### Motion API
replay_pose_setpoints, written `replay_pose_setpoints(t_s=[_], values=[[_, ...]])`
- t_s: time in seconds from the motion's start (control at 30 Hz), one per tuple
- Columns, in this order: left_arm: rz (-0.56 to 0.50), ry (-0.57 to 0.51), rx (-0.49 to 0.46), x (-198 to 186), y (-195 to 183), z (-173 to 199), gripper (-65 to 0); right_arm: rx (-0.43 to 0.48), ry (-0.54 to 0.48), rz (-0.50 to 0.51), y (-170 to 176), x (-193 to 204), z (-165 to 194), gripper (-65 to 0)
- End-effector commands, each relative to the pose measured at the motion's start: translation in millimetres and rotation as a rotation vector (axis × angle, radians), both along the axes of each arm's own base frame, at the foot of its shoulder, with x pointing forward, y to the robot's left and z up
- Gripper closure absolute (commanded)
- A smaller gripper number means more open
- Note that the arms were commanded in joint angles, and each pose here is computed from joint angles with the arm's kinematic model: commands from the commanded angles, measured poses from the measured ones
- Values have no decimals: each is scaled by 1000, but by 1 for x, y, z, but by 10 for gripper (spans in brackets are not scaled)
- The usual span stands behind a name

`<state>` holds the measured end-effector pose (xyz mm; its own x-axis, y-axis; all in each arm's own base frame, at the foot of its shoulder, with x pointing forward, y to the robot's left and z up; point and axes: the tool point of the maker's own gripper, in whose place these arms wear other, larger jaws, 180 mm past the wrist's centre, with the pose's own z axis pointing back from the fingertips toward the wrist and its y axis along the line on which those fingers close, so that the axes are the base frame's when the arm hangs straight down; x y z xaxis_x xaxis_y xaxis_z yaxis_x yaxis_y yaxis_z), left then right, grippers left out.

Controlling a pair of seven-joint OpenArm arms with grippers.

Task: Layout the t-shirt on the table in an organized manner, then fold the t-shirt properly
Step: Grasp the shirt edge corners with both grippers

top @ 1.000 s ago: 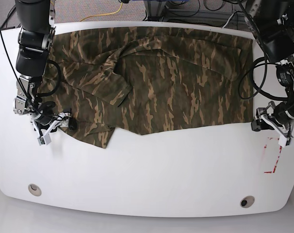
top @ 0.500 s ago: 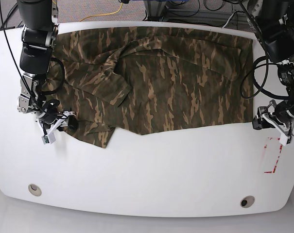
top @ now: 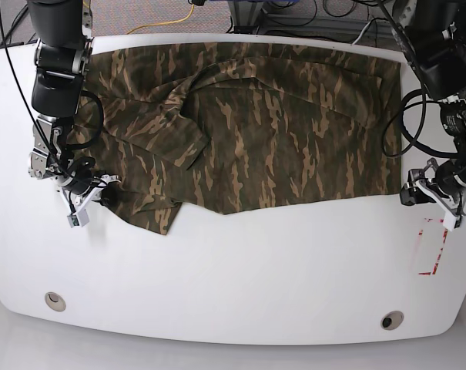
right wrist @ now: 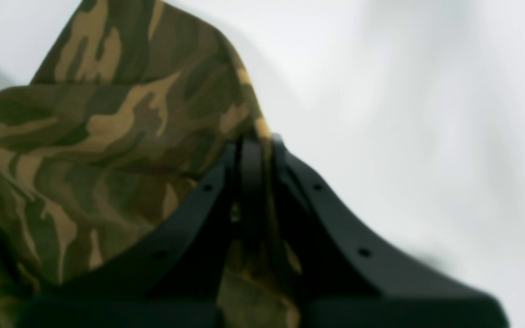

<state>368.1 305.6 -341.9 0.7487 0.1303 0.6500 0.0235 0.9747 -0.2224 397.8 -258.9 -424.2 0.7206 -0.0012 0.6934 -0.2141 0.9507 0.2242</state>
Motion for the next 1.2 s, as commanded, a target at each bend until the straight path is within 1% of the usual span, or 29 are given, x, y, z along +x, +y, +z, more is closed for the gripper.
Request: replay_pose_setpoints(t_s=[0.0, 0.13, 0.27, 0.33, 0.47, 0.63, 0.77, 1.17], values=[[10, -36, -10, 10, 7, 10, -378, -28, 5, 12, -6, 3, 5, 0], [29, -17, -42, 13, 11, 2, -378, -29, 3, 11, -7, 3, 6, 0], [64, -34, -80, 16, 14, -9, -378, -29, 3, 11, -7, 3, 6, 0], [73, -24, -98, 16, 12, -18, -378, -29, 3, 11, -7, 3, 6, 0], [51, 5, -111, 18, 2, -30, -378, -29, 3, 11, -7, 3, 6, 0], [-2, 51, -99, 18, -14, -42, -378, -29, 3, 10, -7, 3, 6, 0], [-26, 65, -97, 18, -23, -50, -378, -29, 3, 10, -7, 3, 6, 0], [-28, 95, -109, 12, -26, -60, -372, -26, 0, 5, -8, 3, 7, 0]])
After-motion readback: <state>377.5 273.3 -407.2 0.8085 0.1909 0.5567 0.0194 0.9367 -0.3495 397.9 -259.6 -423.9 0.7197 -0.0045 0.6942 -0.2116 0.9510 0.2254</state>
